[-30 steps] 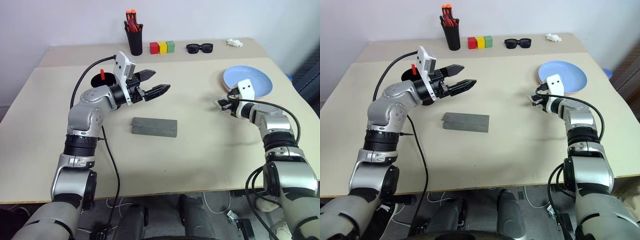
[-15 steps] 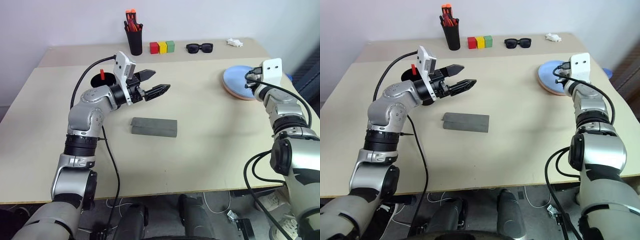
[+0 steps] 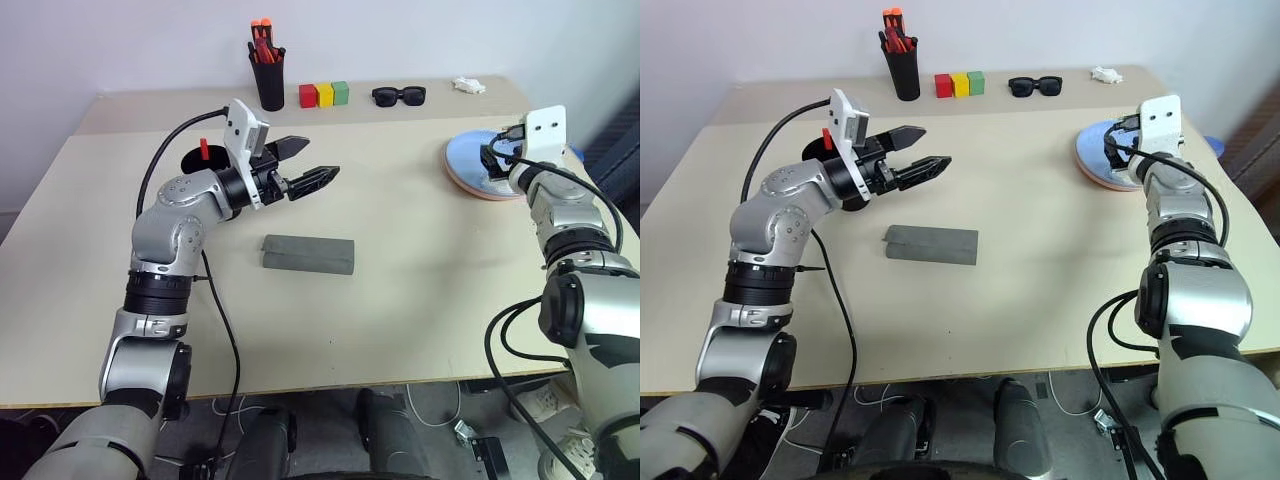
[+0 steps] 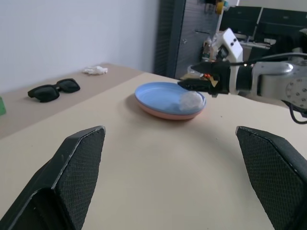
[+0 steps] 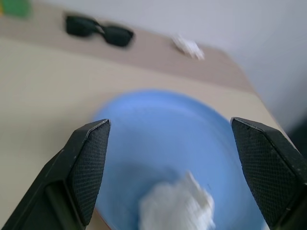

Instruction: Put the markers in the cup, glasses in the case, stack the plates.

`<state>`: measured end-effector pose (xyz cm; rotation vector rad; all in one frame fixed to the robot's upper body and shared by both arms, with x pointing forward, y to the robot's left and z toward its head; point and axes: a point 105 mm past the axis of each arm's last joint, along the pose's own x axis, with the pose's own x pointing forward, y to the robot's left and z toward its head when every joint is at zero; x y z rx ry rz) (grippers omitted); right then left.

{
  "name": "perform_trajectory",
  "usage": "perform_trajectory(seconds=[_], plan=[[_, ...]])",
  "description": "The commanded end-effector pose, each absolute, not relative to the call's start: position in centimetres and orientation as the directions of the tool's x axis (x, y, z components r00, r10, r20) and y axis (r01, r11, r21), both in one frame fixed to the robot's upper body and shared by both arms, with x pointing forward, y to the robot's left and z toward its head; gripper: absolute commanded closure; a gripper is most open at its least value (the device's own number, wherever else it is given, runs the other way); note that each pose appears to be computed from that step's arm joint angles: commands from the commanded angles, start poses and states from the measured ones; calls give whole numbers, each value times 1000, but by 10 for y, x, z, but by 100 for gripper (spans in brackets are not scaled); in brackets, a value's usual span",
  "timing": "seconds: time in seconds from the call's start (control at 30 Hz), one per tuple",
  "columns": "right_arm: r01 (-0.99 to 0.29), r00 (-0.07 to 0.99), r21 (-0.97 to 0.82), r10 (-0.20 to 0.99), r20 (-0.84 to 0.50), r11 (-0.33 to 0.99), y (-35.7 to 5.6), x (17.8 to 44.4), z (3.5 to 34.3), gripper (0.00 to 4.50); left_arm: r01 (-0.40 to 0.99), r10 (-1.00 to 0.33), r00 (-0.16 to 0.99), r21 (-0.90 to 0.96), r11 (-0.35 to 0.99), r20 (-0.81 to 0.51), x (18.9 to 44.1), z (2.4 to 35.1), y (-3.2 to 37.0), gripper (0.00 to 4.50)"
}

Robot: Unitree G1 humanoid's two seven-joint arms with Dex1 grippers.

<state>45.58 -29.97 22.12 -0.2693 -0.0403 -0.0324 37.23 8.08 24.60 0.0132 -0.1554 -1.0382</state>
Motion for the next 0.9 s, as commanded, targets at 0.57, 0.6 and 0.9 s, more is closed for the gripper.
perform_trajectory(seconds=[0.57,0.6,0.9], plan=[[-923,328,-175,938,112,343,-159,261,240,43,900,-897,430,33,435,107,319,247,150,0],[-915,339,-195,935,103,353,-156,261,237,43,909,-907,409,40,414,97,312,245,150,0],[-945,272,-177,962,36,274,-141,252,223,43,909,-920,393,143,391,18,282,223,163,0]])
